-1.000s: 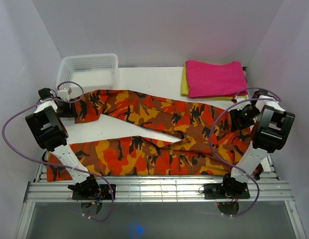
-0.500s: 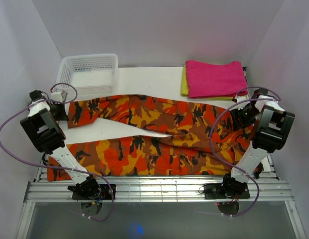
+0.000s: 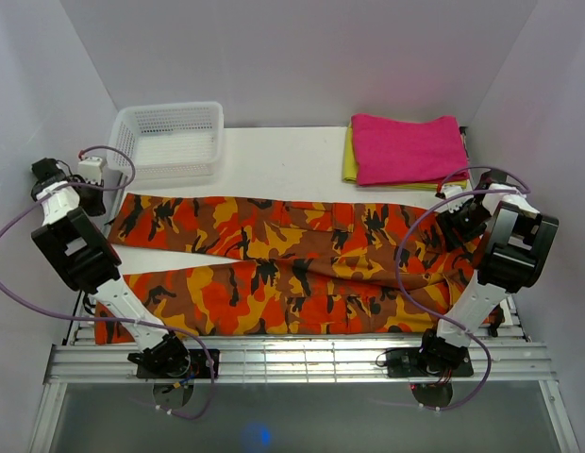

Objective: Fold and stack the trousers
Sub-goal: Flatten the trousers out, then fold the trousers

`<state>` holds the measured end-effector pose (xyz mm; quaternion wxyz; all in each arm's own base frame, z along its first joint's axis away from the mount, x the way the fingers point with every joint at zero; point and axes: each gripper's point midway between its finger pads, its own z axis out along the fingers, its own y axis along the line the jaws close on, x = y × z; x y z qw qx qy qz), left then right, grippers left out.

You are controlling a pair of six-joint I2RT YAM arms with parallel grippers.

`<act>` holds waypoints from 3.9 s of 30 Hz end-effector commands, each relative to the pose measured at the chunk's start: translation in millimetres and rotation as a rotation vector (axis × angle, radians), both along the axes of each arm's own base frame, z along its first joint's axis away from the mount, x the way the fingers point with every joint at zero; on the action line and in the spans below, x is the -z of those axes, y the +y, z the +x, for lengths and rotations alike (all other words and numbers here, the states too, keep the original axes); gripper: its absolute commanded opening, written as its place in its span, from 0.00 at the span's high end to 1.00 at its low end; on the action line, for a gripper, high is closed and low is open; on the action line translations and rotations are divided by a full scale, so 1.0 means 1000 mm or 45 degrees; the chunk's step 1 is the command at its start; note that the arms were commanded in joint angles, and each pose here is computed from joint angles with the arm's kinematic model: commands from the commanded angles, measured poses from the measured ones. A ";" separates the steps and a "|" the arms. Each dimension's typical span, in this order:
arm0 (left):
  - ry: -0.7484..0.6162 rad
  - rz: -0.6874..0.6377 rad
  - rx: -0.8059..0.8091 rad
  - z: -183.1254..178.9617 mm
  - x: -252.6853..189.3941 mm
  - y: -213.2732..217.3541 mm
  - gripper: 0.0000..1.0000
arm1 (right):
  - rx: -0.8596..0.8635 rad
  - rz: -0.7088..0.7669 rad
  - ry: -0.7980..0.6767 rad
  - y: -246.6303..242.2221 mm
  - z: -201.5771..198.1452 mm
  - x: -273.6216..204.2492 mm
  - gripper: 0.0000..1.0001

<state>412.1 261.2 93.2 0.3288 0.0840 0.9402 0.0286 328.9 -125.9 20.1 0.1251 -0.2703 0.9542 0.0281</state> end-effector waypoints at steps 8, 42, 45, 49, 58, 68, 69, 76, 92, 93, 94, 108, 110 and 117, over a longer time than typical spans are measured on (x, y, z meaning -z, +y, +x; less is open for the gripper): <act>0.075 -0.062 0.362 -0.018 0.006 -0.046 0.45 | -0.293 0.075 -0.216 0.022 0.013 -0.096 0.27; -0.115 -0.269 0.754 0.064 0.019 -0.101 0.32 | -0.975 -0.106 0.114 -0.002 0.037 0.024 0.85; 0.011 -0.274 0.702 0.044 0.053 -0.100 0.45 | -0.972 -0.217 0.076 -0.015 0.044 0.023 0.92; 0.126 -0.275 0.698 0.010 0.080 -0.108 0.65 | -0.925 -0.305 -0.007 -0.027 0.069 0.008 0.92; 0.327 -0.292 0.887 -0.081 0.086 -0.142 0.97 | -0.911 -0.434 -0.194 -0.037 0.111 -0.034 0.92; 0.150 -0.141 0.896 -0.028 0.015 -0.108 0.51 | -1.020 -0.425 -0.302 -0.025 0.118 -0.049 0.92; 0.135 -0.133 0.917 -0.018 0.016 -0.105 0.50 | -1.034 -0.425 -0.312 -0.023 0.118 -0.050 0.92; 0.050 0.056 1.113 0.037 0.009 -0.084 0.47 | -1.093 -0.445 -0.329 -0.017 0.124 -0.055 0.92; 0.354 -0.136 1.335 -0.026 0.072 -0.119 0.37 | -1.130 -0.472 -0.312 -0.021 0.128 -0.057 0.92; 0.371 -0.150 1.335 -0.029 0.077 -0.120 0.36 | -1.133 -0.467 -0.304 -0.020 0.126 -0.054 0.92; 0.390 -0.165 1.336 -0.034 0.081 -0.121 0.36 | -1.133 -0.468 -0.300 -0.021 0.125 -0.053 0.92; 0.487 -0.200 1.238 -0.040 0.100 -0.113 1.00 | -1.039 -0.455 -0.379 -0.018 0.137 -0.069 0.92; 0.377 -0.135 1.172 -0.011 0.086 -0.106 1.00 | -0.988 -0.441 -0.425 -0.018 0.143 -0.081 0.92; -0.028 0.117 0.859 0.081 -0.014 -0.074 1.00 | -0.836 -0.432 -0.660 -0.019 0.166 -0.147 0.92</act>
